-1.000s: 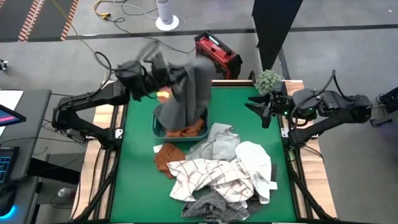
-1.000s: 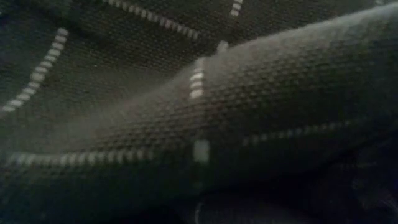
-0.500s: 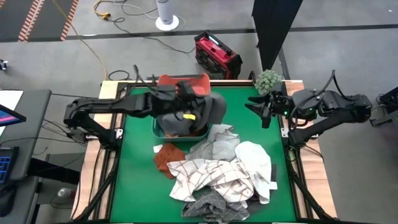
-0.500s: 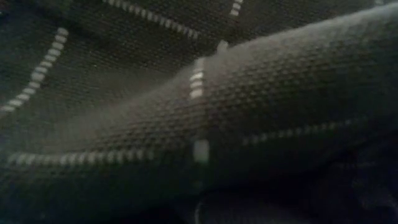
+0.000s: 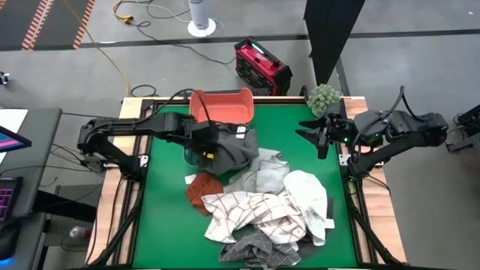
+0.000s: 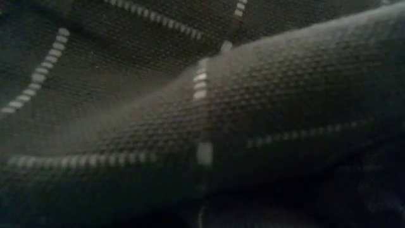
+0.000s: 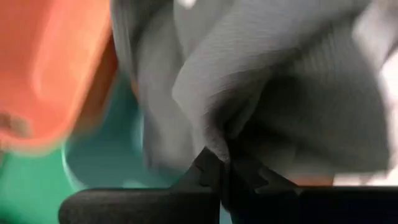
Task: Sort towels by color in basket
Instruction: Put the dark grey towel into the green bin, then put the white and brown patterned towel into the orange bin
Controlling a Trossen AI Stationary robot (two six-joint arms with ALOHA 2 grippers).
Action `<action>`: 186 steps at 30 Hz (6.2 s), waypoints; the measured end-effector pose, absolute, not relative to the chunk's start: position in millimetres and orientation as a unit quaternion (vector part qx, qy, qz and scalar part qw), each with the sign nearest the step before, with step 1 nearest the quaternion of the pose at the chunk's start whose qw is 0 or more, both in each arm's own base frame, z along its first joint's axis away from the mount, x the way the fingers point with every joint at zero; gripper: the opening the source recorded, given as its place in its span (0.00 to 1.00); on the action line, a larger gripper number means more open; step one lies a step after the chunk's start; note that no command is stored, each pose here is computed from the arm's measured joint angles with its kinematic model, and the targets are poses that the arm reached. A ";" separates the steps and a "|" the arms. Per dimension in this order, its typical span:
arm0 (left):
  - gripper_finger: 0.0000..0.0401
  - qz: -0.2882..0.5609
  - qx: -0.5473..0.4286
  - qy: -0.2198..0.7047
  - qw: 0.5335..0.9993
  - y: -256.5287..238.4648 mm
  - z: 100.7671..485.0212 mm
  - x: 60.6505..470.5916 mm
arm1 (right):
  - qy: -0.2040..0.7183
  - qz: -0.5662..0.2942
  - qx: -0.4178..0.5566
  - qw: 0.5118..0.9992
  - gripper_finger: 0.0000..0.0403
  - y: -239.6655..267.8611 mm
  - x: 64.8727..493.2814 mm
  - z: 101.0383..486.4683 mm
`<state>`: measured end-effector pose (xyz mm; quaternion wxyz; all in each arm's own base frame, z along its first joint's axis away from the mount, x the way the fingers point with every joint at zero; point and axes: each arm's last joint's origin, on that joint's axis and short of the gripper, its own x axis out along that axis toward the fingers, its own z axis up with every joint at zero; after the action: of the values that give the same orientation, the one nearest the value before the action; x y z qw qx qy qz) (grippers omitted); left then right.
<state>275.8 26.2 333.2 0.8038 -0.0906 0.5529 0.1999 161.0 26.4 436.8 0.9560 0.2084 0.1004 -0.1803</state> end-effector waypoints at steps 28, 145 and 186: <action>0.54 0.186 -0.162 0.567 0.786 43.3 368.4 260.1 | 0.100 -0.182 0.210 0.956 0.51 26.1 161.4 436.7; 0.33 0.064 -0.061 0.389 0.917 -30.0 359.9 271.0 | 0.372 0.021 0.172 0.912 0.51 99.6 227.7 368.7; 0.33 0.228 -0.097 0.229 0.942 22.1 427.4 160.0 | 0.485 -0.064 0.074 0.869 0.04 90.2 341.5 250.3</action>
<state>160.0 22.1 427.4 0.9415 -0.0972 0.2286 0.2276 341.5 90.2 250.3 0.8693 0.0737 0.4846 -0.0640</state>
